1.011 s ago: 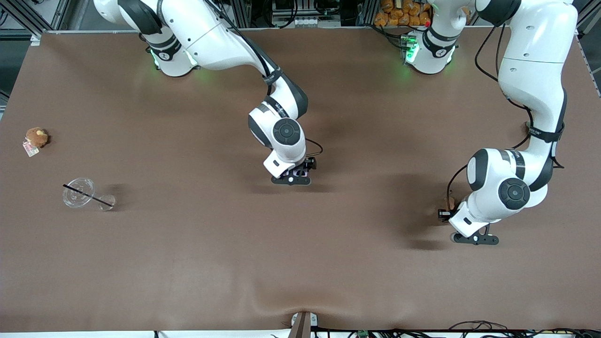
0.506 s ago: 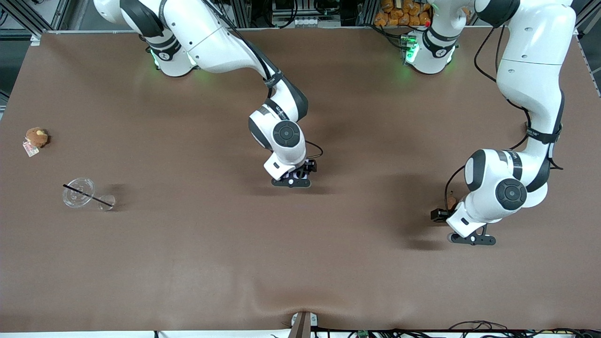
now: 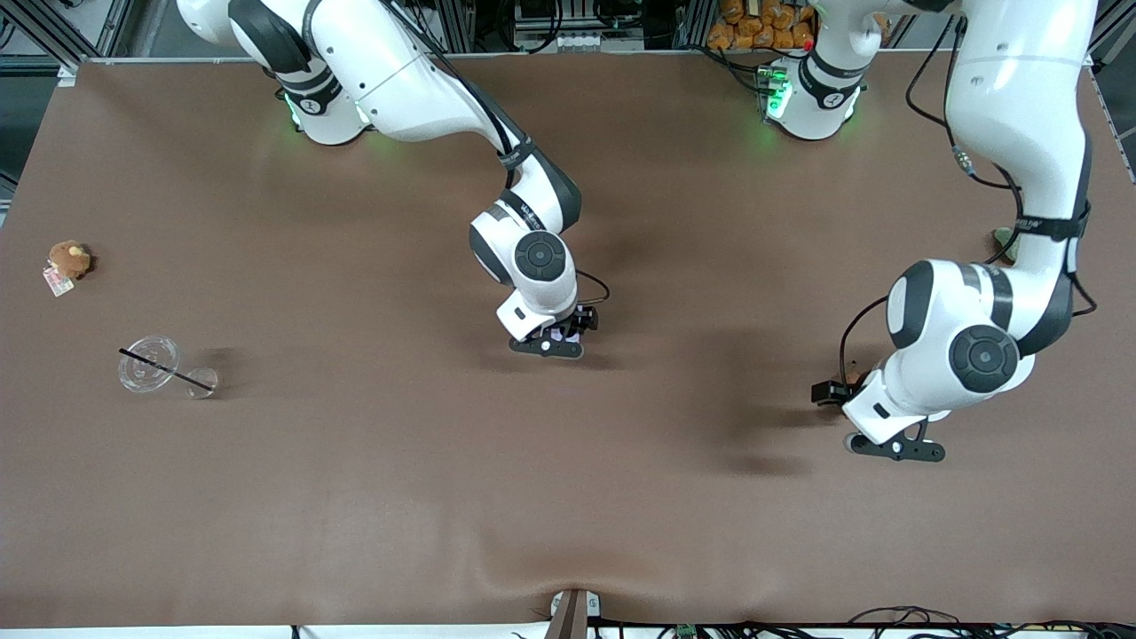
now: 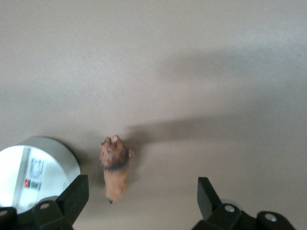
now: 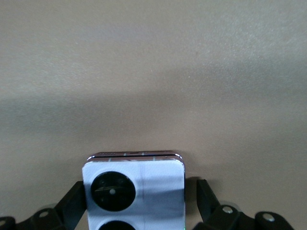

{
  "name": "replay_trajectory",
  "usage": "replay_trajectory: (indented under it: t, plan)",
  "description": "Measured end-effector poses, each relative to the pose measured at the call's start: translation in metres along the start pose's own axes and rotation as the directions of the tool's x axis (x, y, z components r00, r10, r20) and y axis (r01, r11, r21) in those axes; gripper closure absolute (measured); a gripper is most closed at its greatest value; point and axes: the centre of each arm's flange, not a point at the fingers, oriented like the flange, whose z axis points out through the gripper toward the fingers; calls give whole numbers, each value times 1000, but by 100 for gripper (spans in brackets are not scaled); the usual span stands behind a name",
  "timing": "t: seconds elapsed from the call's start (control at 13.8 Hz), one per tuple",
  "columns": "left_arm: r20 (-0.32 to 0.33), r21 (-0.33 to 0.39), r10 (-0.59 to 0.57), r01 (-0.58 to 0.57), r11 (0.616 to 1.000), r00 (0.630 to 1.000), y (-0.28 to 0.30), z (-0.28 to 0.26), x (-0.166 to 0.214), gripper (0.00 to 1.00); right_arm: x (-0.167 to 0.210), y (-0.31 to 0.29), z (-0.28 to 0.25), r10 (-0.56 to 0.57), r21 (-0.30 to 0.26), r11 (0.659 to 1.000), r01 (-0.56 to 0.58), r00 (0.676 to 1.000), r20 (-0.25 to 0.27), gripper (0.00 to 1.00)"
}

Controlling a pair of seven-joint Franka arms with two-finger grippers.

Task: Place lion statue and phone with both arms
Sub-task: 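Set the lion by the lamp while the right gripper lifts the phone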

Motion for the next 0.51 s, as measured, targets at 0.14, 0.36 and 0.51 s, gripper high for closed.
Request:
replay_trajectory:
  t: [0.14, 0.36, 0.51]
  plan:
    - [-10, 4, 9, -9, 1000, 1000, 6, -22, -3, 0, 1, -2, -4, 3, 7, 1000, -3, 1000, -6, 15]
    - [-36, 8, 9, -9, 1000, 999, 6, -53, -7, 0, 5, -1, -4, 8, 13, 1000, -8, 1000, -14, 16]
    - [-52, 12, 7, -6, 1000, 999, 5, -78, -12, 0, 19, 3, -16, 27, 27, 999, -26, 999, -34, 16]
